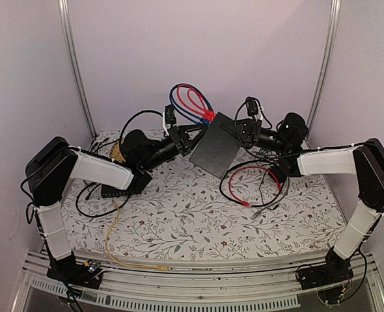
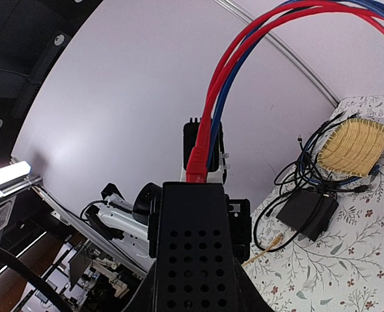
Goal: Pull the plug from the switch port
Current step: Pull the connector from the switch port, then place the connector at the corner of the board.
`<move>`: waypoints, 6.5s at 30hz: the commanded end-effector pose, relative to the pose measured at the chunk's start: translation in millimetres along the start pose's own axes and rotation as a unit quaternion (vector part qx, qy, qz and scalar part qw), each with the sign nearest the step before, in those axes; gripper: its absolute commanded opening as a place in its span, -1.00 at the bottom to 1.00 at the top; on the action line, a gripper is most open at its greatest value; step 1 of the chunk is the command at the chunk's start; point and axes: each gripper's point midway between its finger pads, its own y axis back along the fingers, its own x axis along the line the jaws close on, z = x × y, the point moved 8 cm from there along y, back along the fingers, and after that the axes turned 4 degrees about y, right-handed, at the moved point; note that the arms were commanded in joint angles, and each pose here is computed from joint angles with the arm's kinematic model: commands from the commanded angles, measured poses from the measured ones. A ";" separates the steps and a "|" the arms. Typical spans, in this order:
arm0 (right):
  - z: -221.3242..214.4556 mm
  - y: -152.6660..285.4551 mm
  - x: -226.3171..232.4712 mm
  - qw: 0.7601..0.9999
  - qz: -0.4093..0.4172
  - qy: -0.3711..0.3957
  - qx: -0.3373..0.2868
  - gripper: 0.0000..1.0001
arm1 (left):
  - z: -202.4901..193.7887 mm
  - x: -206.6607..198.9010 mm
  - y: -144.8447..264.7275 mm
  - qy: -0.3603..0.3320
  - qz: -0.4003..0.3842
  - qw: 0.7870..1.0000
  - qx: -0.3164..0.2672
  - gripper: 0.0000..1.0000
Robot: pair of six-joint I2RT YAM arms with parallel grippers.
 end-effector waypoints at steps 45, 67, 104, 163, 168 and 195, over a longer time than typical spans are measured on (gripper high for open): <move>22.0 15.1 22.8 0.996 0.031 0.066 -0.042 -0.97 | 2.2 -20.6 -2.9 0.003 -0.054 0.998 -0.030 -1.00; 23.9 16.8 25.5 0.996 0.028 0.073 -0.032 -0.97 | 0.4 -37.2 -14.8 -0.069 -0.027 0.997 -0.019 -1.00; 23.2 18.4 24.9 0.996 0.026 0.073 -0.035 -0.97 | -3.4 -17.4 3.5 0.000 -0.036 0.997 -0.070 -1.00; 20.5 20.4 25.9 0.996 0.025 0.073 -0.034 -0.97 | 14.5 -26.0 16.5 -0.031 -0.017 0.995 -0.095 -0.93; 20.7 20.3 25.5 0.996 0.025 0.073 -0.034 -0.97 | 16.0 -25.8 18.6 -0.032 -0.015 0.995 -0.098 -0.82; 29.4 31.2 34.1 0.996 0.006 0.081 -0.037 -0.97 | 52.8 -15.9 27.7 -0.049 0.012 0.994 -0.094 -0.88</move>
